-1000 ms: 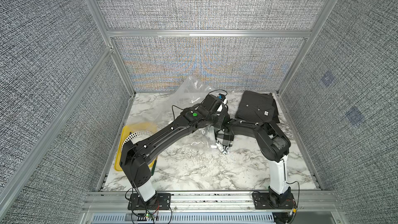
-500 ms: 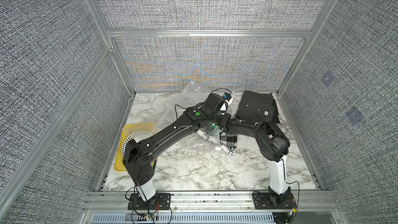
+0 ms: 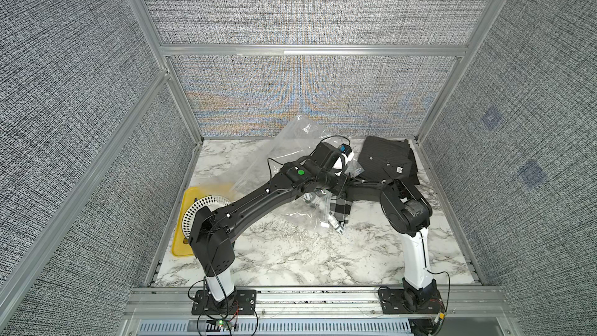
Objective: Place the folded shirt into the vacuum bag
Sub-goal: Place the shirt in the vacuum bag.
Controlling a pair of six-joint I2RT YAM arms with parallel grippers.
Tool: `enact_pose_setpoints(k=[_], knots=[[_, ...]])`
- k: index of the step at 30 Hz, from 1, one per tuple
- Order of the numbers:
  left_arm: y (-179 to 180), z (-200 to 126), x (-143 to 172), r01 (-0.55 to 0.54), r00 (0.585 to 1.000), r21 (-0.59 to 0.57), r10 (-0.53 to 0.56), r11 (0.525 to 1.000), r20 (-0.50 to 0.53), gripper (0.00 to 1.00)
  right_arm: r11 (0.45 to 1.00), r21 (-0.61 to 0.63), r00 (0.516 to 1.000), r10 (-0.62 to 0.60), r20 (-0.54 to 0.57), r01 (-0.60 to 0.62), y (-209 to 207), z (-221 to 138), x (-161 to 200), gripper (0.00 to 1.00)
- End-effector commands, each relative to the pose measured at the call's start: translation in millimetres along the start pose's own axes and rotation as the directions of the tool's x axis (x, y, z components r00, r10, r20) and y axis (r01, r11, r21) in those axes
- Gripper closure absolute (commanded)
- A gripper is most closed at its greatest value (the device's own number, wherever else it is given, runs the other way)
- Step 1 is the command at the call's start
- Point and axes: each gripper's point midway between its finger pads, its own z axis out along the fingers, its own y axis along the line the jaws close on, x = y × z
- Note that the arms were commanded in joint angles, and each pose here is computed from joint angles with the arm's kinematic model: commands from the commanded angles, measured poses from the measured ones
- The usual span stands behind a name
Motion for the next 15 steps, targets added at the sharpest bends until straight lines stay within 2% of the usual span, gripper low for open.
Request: enact_pose_setpoints(k=[1,7,15], knots=[[-5.6,2.5,1.9,0.002,1.0,0.032,-0.001,0.999,-0.003,1.0,0.993,-0.112,0.997,-0.022,0.069,0.03,36.3,-6.7,-18.5,1.0],[-11.5,9.4,9.2,0.009,0.999,0.066,-0.007,0.998,-0.031,1.0,0.996,-0.068,0.991,-0.047,0.121,0.056,41.9,-6.4,-36.5,1.0],[-31.4,4.9,-0.4,-0.01,1.0,0.14,0.013,0.99,-0.02,1.0,0.999,0.051,0.99,-0.01,0.139,0.003,-1.4,19.1,-48.7,1.0]])
